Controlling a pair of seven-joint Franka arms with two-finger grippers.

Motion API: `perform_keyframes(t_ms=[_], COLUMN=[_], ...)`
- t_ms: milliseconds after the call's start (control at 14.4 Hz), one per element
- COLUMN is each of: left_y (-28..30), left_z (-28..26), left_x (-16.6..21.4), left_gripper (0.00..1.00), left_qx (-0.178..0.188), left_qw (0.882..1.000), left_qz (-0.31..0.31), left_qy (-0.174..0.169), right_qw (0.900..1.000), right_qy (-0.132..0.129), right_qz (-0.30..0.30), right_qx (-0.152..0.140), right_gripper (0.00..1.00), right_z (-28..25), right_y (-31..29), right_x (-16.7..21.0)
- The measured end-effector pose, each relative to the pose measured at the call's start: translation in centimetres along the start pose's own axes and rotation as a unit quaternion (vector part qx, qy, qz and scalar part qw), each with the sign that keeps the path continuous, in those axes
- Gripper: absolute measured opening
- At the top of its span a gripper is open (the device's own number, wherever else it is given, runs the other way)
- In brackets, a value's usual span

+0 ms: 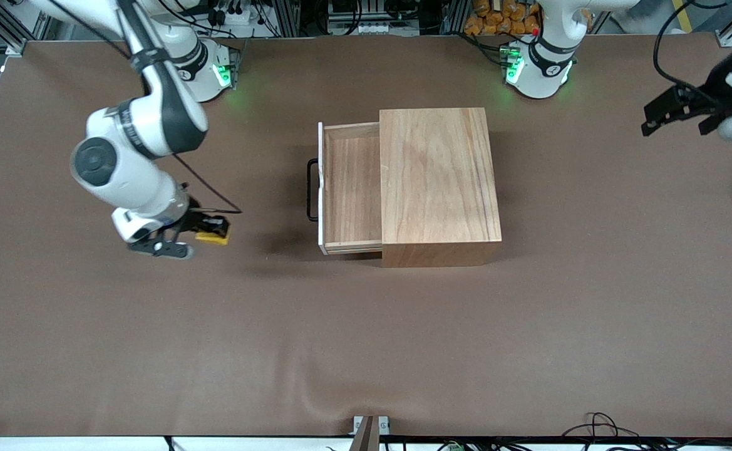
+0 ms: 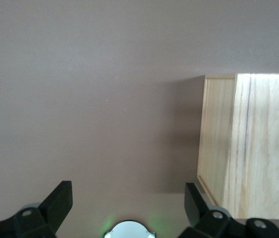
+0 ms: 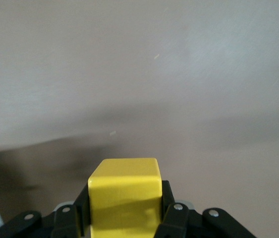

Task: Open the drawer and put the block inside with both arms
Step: 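Lift the yellow cube and carry it over the open drawer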

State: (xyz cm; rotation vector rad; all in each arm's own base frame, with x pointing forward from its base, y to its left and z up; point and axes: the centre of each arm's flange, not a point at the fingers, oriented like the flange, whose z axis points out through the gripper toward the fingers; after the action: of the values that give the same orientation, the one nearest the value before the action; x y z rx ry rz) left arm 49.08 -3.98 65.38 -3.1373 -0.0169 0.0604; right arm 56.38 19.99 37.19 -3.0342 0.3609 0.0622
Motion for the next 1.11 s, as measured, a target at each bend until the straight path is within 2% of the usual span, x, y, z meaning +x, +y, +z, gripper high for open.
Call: perform_keyframes(t_ms=[138,277,415,554,762,900,1108], left_y=[-0.3,-0.6,-0.8,-1.3,-2.2,-2.4,-4.3], left_z=[-0.8,-1.3,-1.4,-1.2,-0.9,-0.6,-0.4], left_x=[-1.3,-1.9,-2.0,-1.8,-1.4,-1.1,-0.9], left_gripper=[1.0,1.0,1.0,1.0,1.0,1.0,1.0], left_qx=[0.002,0.002,0.002,0.002,0.002,0.002,0.002], left_qw=[1.0,1.0,1.0,1.0,1.0,1.0,0.999], left_qz=[0.0,-0.001,-0.002,-0.006,-0.01,-0.013,-0.031], left_qy=[0.009,0.014,0.015,0.016,0.023,0.021,0.02], right_qw=[0.999,0.993,0.985,0.972,0.944,0.919,0.876], right_qy=[-0.001,-0.001,-0.009,-0.011,-0.005,-0.003,-0.003], right_qz=[0.054,0.119,0.174,0.233,0.33,0.394,0.482], right_qx=[0.0,0.0,-0.009,-0.013,-0.005,0.002,0.005], right_gripper=[0.56,0.56,0.56,0.56,0.56,0.56,0.56], right_z=[-0.2,-0.7,-0.5,-0.5,-1.3,-2.1,-2.8], right_y=[-4.0,-6.9,-8.5,-10.0,-12.8,-14.2,-16.0], right_x=[-2.5,-4.4,-6.0,-7.4,-9.5,-10.3,-11.6])
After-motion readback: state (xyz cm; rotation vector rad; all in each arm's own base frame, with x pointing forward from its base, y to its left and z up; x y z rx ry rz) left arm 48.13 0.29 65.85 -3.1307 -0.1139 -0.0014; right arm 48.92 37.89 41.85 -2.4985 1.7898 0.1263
